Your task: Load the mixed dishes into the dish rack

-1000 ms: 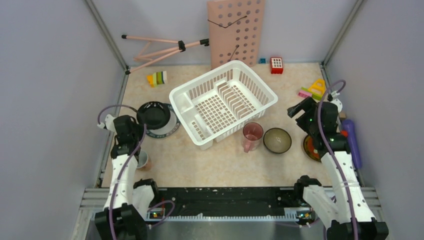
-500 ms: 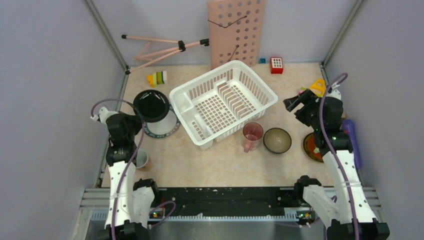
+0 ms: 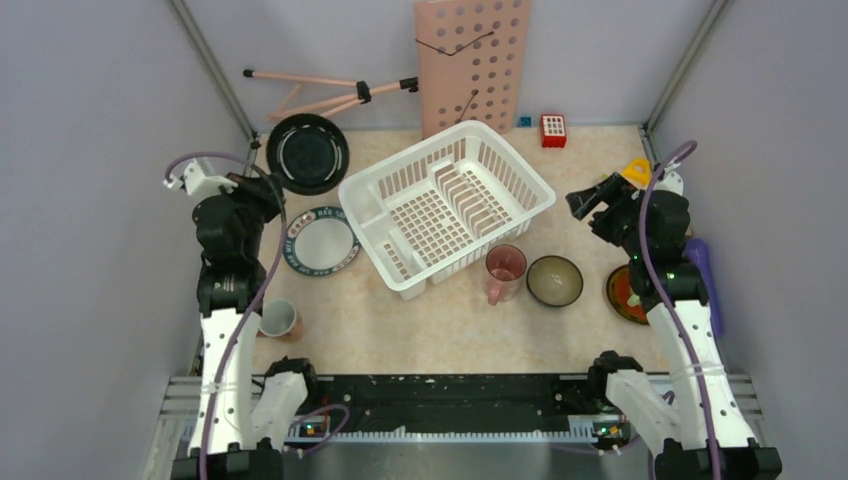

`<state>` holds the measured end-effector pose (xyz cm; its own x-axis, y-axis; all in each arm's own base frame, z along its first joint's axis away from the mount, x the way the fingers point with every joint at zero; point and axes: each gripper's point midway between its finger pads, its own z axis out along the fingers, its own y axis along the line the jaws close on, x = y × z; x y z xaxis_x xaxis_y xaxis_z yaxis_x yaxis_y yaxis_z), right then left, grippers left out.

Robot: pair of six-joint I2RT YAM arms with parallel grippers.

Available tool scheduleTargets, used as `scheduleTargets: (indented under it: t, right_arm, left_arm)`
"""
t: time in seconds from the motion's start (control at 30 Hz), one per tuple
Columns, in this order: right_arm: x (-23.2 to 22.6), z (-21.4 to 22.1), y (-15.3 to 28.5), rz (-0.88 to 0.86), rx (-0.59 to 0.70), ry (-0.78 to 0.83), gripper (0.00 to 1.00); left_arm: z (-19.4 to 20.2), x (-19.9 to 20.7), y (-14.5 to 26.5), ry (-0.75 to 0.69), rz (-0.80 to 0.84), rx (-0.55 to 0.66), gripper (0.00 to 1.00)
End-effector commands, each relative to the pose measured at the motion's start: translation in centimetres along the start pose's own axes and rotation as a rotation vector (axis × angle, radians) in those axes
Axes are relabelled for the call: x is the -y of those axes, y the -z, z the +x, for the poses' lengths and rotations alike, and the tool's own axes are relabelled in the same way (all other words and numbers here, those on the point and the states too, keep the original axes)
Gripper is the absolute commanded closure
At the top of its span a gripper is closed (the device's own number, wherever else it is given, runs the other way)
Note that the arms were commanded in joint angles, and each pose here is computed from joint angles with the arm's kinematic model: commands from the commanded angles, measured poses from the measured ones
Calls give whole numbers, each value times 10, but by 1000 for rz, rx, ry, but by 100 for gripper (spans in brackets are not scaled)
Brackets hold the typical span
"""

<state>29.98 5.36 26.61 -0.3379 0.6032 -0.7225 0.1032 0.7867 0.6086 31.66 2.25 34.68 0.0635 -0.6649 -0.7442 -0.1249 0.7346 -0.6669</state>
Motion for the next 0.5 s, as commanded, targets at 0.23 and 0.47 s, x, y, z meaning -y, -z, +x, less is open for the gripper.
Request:
scheduleTargets:
  t: [0.23, 0.47]
  right_arm:
    - [-16, -23, 6, -47, 92, 13, 22]
    - [-7, -23, 11, -13, 115, 16, 22]
  left_arm:
    - [25, 151, -17, -241, 355, 46, 100]
    - [86, 207, -28, -504, 548, 56, 100]
